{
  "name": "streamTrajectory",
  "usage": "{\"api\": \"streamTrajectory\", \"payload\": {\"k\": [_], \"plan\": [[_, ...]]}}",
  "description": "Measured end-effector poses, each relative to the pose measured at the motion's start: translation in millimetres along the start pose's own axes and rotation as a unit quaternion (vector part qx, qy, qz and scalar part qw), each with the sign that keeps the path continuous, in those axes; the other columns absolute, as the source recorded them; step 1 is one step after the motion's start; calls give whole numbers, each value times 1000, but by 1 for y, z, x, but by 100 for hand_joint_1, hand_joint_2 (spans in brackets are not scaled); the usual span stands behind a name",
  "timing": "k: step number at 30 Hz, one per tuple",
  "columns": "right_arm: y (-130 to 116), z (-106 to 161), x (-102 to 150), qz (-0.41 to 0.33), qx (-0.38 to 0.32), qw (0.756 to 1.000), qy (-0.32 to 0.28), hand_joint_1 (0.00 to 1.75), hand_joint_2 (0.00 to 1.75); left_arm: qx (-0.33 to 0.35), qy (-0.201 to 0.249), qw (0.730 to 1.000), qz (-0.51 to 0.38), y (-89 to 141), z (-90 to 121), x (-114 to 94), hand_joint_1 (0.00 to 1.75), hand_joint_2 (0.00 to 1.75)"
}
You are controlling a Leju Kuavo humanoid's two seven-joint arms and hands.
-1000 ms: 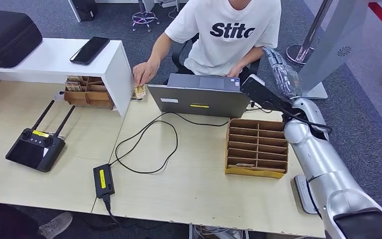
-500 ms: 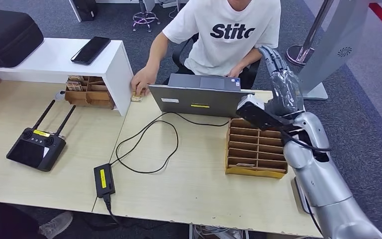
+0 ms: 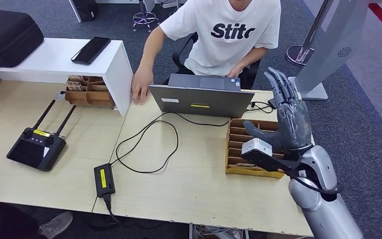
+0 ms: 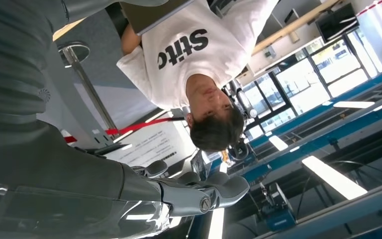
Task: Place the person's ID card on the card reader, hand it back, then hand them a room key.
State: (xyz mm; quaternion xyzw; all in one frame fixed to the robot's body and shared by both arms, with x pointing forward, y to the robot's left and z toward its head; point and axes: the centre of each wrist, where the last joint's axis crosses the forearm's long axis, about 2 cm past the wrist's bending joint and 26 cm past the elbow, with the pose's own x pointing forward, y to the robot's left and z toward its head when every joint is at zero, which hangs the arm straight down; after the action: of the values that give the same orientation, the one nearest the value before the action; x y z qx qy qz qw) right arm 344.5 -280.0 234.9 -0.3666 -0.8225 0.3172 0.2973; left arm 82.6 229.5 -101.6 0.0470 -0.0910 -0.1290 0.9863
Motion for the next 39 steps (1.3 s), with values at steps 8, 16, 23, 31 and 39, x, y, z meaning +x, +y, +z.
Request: {"api": "streamTrajectory", "payload": {"k": [8, 16, 23, 31, 39], "plan": [[4, 57, 13, 4, -10, 1000, 8, 0, 175, 4, 2, 1000, 12, -1, 0, -1, 0, 175], [8, 101, 22, 4, 7, 999, 32, 0, 175, 4, 3, 1000, 18, -3, 0, -1, 0, 175], [9, 113, 21, 11, 19, 999, 44, 0, 175, 3, 2, 1000, 18, -3, 1, -2, 0, 175], [11, 115, 20, 57, 27, 997, 51, 0, 175, 2, 2, 1000, 18, -3, 1, -2, 0, 175], [21, 119, 16, 73, 50, 994, 64, 0, 175, 1, 3, 1000, 16, -3, 1, -1, 0, 175]]}}
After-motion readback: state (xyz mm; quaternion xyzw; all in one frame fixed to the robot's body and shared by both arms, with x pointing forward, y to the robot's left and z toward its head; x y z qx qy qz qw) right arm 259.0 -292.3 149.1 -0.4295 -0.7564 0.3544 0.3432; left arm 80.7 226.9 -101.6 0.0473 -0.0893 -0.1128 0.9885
